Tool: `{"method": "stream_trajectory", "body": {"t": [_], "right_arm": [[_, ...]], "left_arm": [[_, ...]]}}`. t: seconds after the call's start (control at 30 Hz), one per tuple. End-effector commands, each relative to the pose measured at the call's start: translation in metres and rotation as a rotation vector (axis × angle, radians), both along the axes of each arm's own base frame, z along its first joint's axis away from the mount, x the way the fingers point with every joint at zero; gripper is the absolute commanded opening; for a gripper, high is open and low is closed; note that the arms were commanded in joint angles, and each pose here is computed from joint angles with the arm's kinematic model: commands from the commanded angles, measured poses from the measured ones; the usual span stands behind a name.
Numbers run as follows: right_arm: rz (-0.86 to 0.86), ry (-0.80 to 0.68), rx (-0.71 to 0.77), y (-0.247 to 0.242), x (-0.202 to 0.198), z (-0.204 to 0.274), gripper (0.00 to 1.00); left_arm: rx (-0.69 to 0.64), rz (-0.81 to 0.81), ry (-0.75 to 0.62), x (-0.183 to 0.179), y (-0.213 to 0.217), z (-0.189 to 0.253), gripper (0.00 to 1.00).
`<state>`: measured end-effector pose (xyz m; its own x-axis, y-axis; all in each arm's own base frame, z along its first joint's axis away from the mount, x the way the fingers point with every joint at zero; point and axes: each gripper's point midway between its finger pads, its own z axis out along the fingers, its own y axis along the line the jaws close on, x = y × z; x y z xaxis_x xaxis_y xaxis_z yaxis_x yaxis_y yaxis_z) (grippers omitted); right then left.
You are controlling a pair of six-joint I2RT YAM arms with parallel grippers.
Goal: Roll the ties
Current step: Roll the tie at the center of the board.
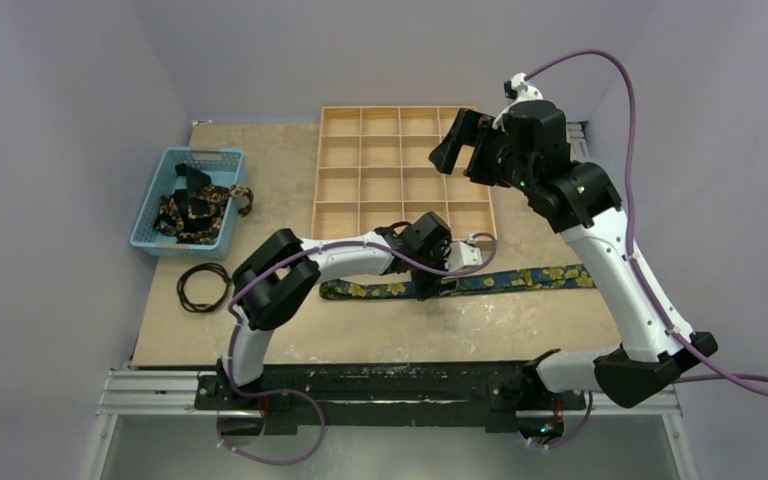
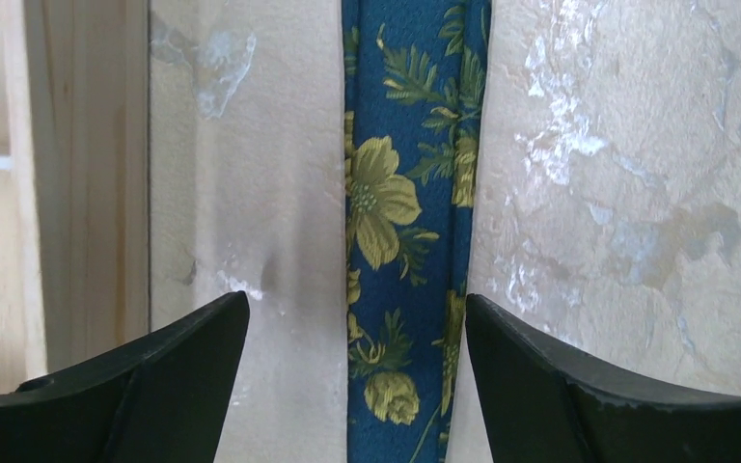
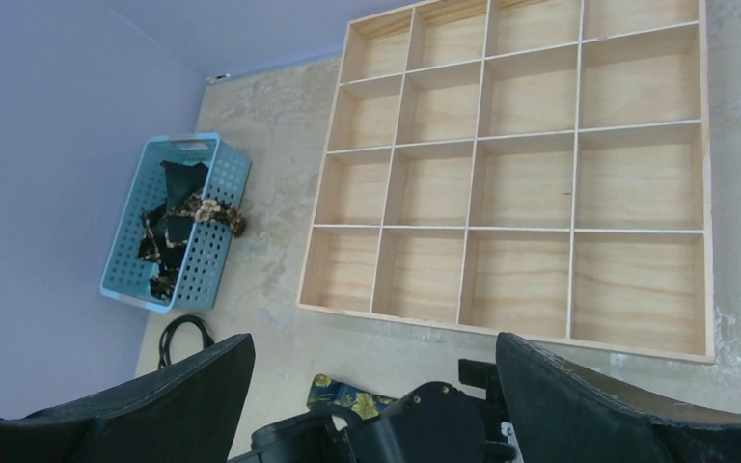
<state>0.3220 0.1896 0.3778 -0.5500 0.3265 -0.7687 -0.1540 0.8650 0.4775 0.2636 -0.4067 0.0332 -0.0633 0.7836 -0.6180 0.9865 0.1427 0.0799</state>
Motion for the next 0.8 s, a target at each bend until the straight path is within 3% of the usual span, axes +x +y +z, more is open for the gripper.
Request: {"method": "stream_trajectory", "body": {"t": [0.0,0.5,0.57,0.77], "right_arm": [[0.017,-0.027,-0.006,-0.003,-0.006,0.009,0.98],[0.031,-0.003,-0.013,-0.004,-0.011,-0.002,0.98],[0.034,-0.002,-0.014,-0.003,-0.011,-0.002,0.98],[0.04,-0.01,-0.01,-0.002,-0.009,0.001,0.98]], "left_arm": [[-0.022,-0.028,-0.064,-0.002,-0.025,0.004,0.8],[0.013,-0.061,-0.108,-0.01,-0.024,-0.013,0.33],[0.012,-0.057,-0.111,-0.009,-0.024,-0.012,0.37],[-0.048,-0.028,-0.145,-0.008,-0.021,0.022,0.72]]}}
